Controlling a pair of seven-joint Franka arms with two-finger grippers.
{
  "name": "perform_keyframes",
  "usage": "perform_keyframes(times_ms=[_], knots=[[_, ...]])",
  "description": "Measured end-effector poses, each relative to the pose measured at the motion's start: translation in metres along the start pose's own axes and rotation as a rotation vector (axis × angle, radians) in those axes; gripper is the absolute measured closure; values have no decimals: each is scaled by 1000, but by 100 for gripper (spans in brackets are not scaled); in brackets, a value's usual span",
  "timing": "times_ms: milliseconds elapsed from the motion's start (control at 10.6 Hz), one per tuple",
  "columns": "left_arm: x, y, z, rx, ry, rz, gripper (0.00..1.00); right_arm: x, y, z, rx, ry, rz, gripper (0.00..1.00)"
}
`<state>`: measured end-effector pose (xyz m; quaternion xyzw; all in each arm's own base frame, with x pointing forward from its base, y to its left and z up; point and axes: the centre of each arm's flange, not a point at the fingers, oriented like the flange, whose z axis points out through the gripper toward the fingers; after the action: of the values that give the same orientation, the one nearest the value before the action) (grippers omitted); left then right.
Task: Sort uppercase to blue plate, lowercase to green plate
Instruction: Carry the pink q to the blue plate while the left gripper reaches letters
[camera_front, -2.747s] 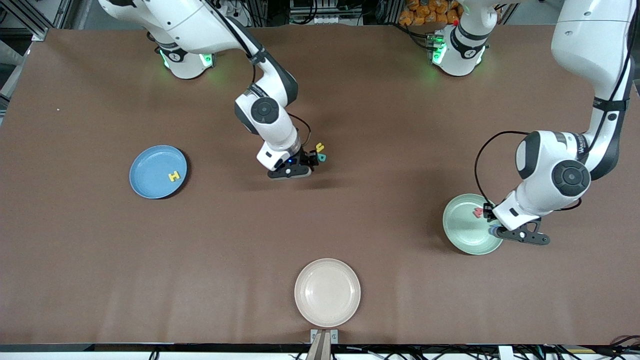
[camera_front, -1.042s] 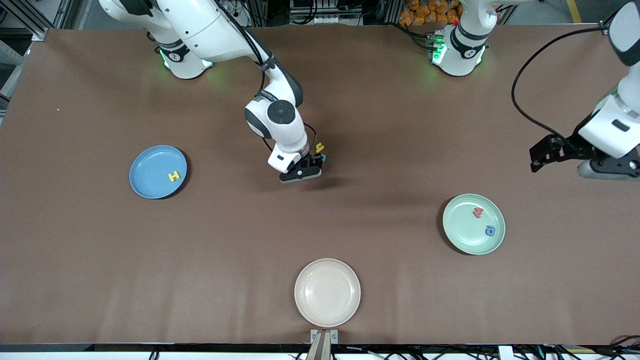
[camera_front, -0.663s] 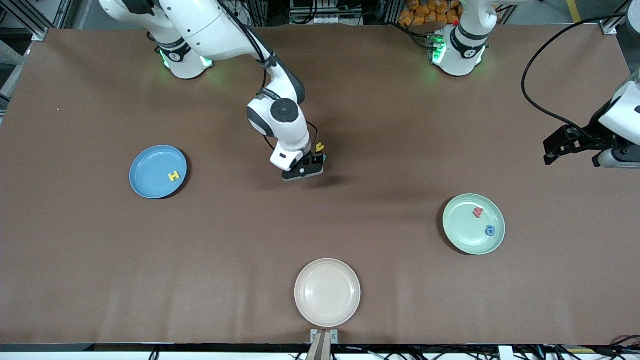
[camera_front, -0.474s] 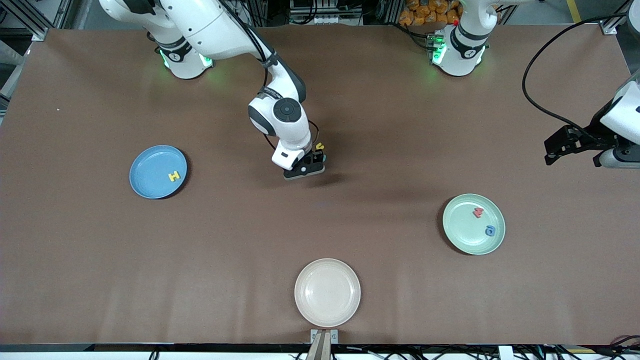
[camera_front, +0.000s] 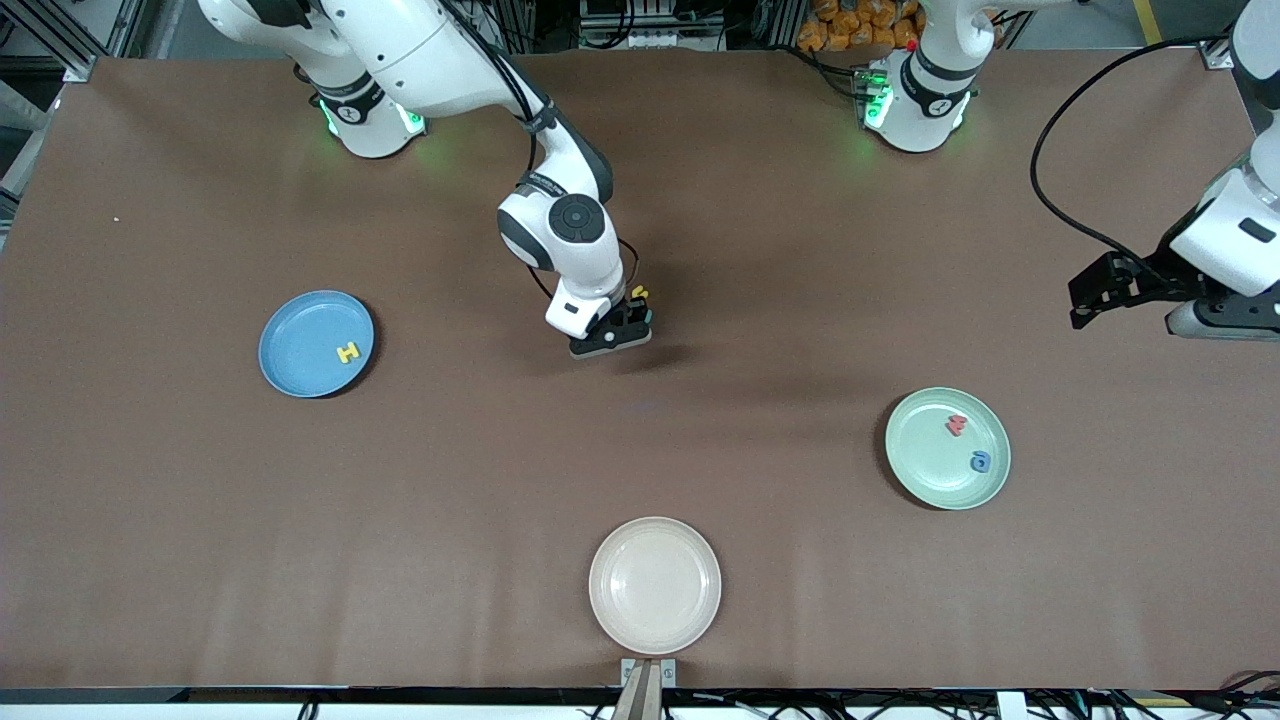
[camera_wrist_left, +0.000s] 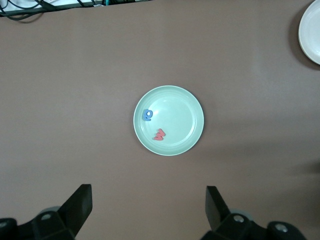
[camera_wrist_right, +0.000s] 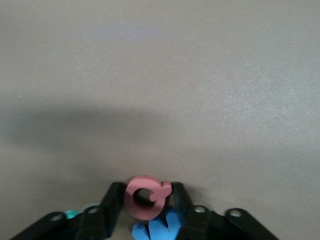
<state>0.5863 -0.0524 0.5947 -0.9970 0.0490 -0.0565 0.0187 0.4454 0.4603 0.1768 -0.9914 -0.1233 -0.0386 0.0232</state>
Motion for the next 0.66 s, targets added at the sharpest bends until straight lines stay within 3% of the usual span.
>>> perform_keyframes(times_ms=[284,663], knots=[[0,5,5,-4,-9,6,0,0,-1,-2,-1,-1,-3,59],[1,24,11,-11,-19,37,0,0,-1,-2,-2,-1,-4,59]])
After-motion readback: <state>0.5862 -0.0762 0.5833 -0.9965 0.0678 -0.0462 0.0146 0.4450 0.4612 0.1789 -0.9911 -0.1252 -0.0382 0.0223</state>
